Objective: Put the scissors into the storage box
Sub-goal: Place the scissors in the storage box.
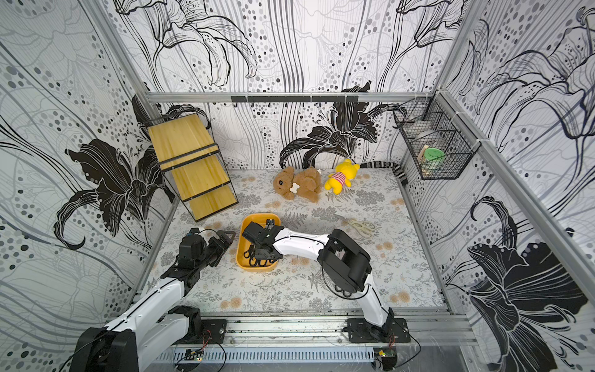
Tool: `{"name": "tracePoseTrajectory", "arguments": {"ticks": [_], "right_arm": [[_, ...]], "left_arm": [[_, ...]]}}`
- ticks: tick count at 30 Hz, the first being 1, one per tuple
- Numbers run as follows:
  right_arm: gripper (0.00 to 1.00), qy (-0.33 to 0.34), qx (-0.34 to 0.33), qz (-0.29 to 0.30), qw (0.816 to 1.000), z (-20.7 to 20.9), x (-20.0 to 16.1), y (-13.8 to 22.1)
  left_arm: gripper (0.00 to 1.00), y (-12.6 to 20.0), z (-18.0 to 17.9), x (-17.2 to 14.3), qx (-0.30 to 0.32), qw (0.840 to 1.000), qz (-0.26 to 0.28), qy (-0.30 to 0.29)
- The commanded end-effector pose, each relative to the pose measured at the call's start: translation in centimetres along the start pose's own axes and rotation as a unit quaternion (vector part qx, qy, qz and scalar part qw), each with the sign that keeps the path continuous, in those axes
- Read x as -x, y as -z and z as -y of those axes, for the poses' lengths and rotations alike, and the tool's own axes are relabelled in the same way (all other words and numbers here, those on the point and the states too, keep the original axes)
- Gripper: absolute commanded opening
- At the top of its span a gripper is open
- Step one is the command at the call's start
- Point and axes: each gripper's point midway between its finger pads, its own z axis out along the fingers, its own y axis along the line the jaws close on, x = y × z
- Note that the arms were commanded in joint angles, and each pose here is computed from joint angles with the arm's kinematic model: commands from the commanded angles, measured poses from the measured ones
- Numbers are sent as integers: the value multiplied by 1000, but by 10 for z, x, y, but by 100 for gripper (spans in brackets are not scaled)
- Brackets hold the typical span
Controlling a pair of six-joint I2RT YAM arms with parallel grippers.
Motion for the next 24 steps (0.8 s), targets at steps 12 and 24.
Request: {"name": "tracePoseTrajectory", "arguments": {"ticks": [12, 24], "right_arm": [[30, 5, 43, 60, 997, -17, 26, 32], [35, 19, 14, 165, 986, 32, 62, 105]], "left_arm": [[98, 1, -3, -5, -5, 999, -8, -37], [98, 13, 55, -7, -75, 992, -43, -97]]}}
